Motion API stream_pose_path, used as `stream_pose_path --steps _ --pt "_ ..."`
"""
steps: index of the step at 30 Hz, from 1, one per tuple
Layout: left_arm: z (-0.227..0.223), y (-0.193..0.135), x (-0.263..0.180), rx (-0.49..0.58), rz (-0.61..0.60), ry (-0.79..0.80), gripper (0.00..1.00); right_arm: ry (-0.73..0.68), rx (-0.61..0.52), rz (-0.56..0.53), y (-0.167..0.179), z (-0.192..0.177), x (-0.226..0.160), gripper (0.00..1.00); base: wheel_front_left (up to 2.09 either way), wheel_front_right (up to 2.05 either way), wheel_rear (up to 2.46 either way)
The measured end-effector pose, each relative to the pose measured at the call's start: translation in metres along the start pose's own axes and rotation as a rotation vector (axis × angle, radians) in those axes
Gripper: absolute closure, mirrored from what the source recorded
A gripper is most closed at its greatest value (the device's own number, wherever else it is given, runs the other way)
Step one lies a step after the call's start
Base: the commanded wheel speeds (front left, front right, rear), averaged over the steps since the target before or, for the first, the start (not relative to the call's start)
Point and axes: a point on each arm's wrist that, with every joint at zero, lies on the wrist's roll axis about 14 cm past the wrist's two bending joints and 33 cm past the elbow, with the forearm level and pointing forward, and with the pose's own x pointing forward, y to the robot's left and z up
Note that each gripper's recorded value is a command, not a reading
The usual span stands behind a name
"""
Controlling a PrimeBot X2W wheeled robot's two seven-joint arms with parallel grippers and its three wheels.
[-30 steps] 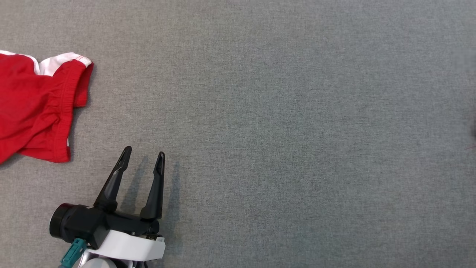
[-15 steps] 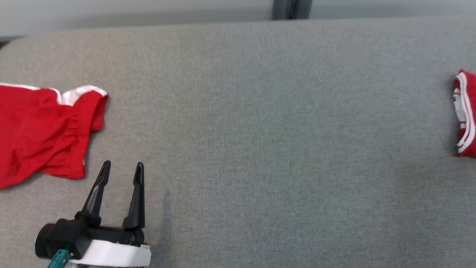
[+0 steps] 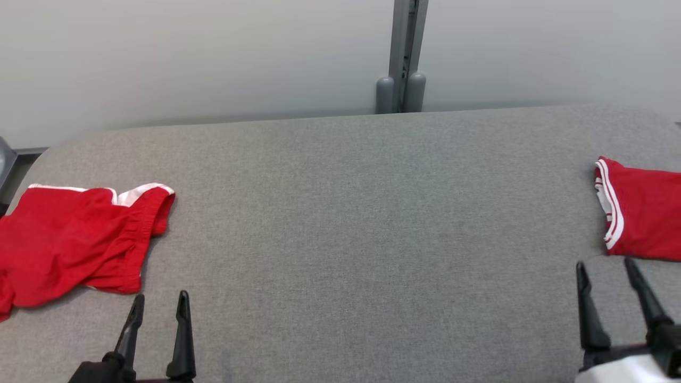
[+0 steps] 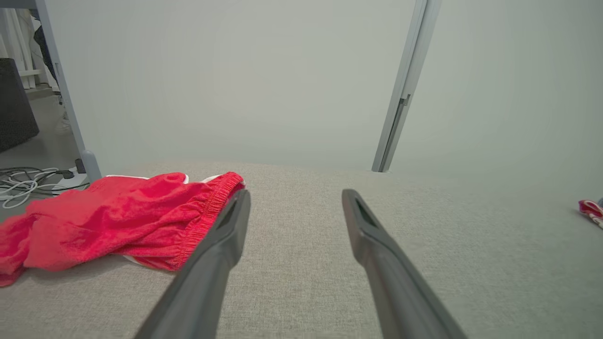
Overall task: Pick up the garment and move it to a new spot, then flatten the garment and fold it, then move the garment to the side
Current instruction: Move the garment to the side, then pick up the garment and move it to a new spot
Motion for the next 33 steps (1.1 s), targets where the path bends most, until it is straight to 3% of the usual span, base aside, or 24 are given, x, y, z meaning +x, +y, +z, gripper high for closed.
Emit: stream_pose_path --steps 6,17,28,33 --pt "-0.012 -0.007 -0.004 -0.003 -0.018 0.037 0.0 0.086 0.052 -0.018 0.008 -0.026 -0.024 0.0 0.0 0.0 0.0" --pt "-0.006 -0.004 -0.011 -0.012 0.001 0.019 0.0 0.064 0.057 0.007 0.017 -0.02 -0.018 0.0 0.0 0.0 0.0" --pt "0.004 0.054 -0.08 -0.013 0.229 -0.027 0.0 0.042 0.126 0.364 0.134 -0.01 0.005 0.0 0.0 0.0 0.0" --pt "0.015 0.079 -0.102 -0.013 0.32 -0.068 0.0 0.014 0.118 0.465 0.168 0.0 0.016 0.0 0.0 0.0 0.0"
